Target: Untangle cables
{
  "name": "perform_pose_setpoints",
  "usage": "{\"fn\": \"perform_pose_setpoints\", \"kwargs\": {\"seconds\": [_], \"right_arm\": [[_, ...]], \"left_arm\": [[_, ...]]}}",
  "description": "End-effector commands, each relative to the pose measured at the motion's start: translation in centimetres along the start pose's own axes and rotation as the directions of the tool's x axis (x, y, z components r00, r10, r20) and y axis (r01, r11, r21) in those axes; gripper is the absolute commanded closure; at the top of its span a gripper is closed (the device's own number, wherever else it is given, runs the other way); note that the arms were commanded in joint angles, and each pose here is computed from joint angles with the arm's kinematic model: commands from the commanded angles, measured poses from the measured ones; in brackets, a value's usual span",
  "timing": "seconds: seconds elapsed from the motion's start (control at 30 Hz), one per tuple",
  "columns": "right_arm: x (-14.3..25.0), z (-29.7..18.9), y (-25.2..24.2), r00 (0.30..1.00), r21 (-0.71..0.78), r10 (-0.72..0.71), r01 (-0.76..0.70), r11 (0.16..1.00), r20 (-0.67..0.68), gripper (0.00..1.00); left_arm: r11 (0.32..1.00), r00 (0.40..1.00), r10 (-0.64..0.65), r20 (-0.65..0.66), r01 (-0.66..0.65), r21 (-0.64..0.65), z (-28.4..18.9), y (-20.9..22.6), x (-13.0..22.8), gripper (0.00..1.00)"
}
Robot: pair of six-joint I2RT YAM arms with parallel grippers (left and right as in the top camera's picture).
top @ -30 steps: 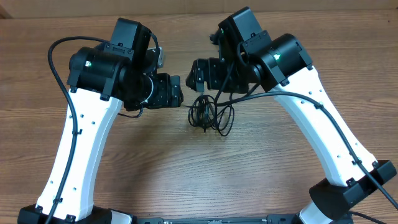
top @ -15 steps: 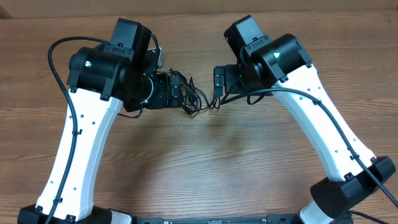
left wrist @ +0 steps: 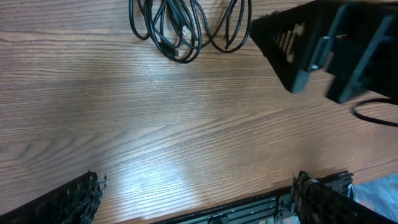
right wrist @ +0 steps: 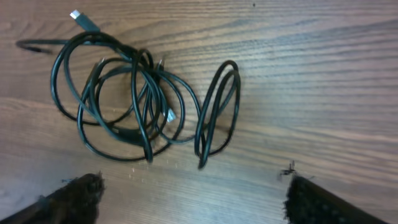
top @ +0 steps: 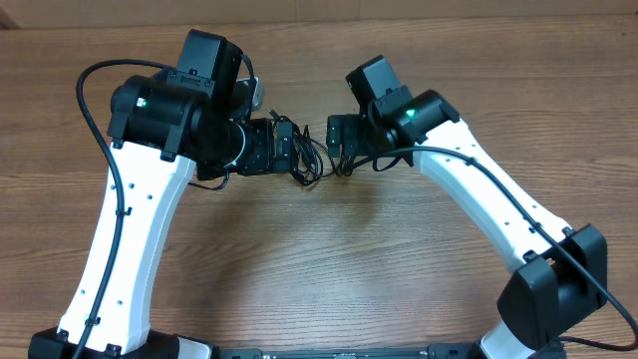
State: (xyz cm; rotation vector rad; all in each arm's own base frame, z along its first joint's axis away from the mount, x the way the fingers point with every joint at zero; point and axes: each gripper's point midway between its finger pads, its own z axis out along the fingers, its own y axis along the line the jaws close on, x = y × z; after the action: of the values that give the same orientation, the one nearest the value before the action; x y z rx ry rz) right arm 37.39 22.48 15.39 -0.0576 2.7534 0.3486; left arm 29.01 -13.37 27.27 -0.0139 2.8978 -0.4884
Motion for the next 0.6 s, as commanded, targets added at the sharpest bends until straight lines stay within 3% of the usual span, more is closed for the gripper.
{"fn": "perform_pose_setpoints", "kwargs": {"seconds": [0.0, 0.07, 0.47, 0.57], "right_arm": [[0.7, 2.0, -0.5, 1.0, 0.004, 0.025, -0.025, 1.0, -0.002, 0.11], [1.0, 3.3, -0.7, 0.998, -0.002, 0.064, -0.064, 0.998, 0.006, 0.16], [1.5, 7.1, 0.3, 0.996, -0.09, 0.058, -0.052, 0.995, 0.065, 0.21], [2.2, 8.1, 0.1, 0.997, -0.084, 0.055, -0.051, 0.995, 0.051, 0.29]], "left_arm": [[1.0, 1.0, -0.007, 0.009, 0.007, 0.001, -0.4, 0.0, 0.0, 0.0], [1.0, 1.0, -0.007, 0.007, 0.007, 0.001, -0.4, 0.0, 0.1, 0.0], [1.0, 1.0, -0.007, 0.007, 0.007, 0.0, -0.4, 0.0, 0.1, 0.0], [1.0, 1.0, -0.007, 0.007, 0.007, 0.0, -0.4, 0.0, 0.1, 0.0]]}}
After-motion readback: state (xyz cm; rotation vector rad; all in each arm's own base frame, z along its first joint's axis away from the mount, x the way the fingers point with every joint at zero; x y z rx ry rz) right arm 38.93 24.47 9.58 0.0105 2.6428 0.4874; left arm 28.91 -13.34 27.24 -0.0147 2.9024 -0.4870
